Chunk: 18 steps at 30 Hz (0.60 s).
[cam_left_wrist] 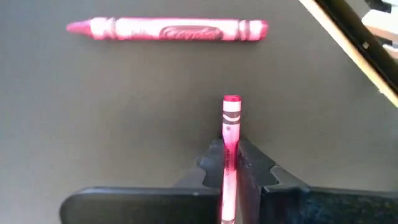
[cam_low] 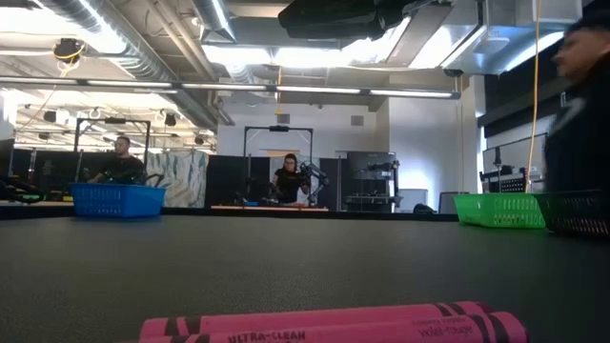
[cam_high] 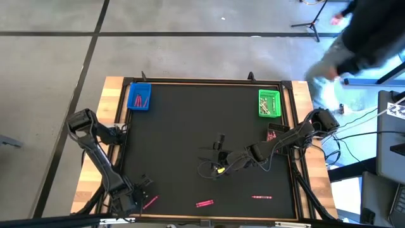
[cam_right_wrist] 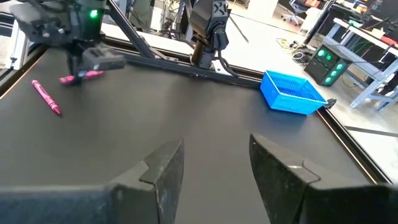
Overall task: Sort crayons
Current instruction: Put the red crayon into the blue bin
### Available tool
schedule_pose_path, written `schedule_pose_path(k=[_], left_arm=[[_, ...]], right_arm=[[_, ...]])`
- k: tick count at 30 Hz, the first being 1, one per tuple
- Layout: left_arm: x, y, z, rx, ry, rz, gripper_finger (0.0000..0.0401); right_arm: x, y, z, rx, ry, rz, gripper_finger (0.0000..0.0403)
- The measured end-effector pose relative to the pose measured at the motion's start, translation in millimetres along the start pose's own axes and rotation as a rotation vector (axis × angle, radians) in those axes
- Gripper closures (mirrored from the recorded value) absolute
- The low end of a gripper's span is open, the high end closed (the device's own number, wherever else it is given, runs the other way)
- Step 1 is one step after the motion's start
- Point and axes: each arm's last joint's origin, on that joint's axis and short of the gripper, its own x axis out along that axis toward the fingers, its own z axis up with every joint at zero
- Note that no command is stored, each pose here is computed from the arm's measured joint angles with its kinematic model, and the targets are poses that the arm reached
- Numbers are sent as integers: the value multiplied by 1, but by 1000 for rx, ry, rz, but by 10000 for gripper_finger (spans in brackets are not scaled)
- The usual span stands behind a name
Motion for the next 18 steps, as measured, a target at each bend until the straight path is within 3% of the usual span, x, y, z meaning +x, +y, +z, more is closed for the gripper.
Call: schedule_pose_path(k=[8, 18], left_arm=[[-38, 17, 1, -152, -154, 57, 395], [-90, 51, -4, -356, -414, 291, 392]], right_arm=[[0, 0, 0, 0, 0, 0, 221], [0, 0, 0, 0, 0, 0, 221]])
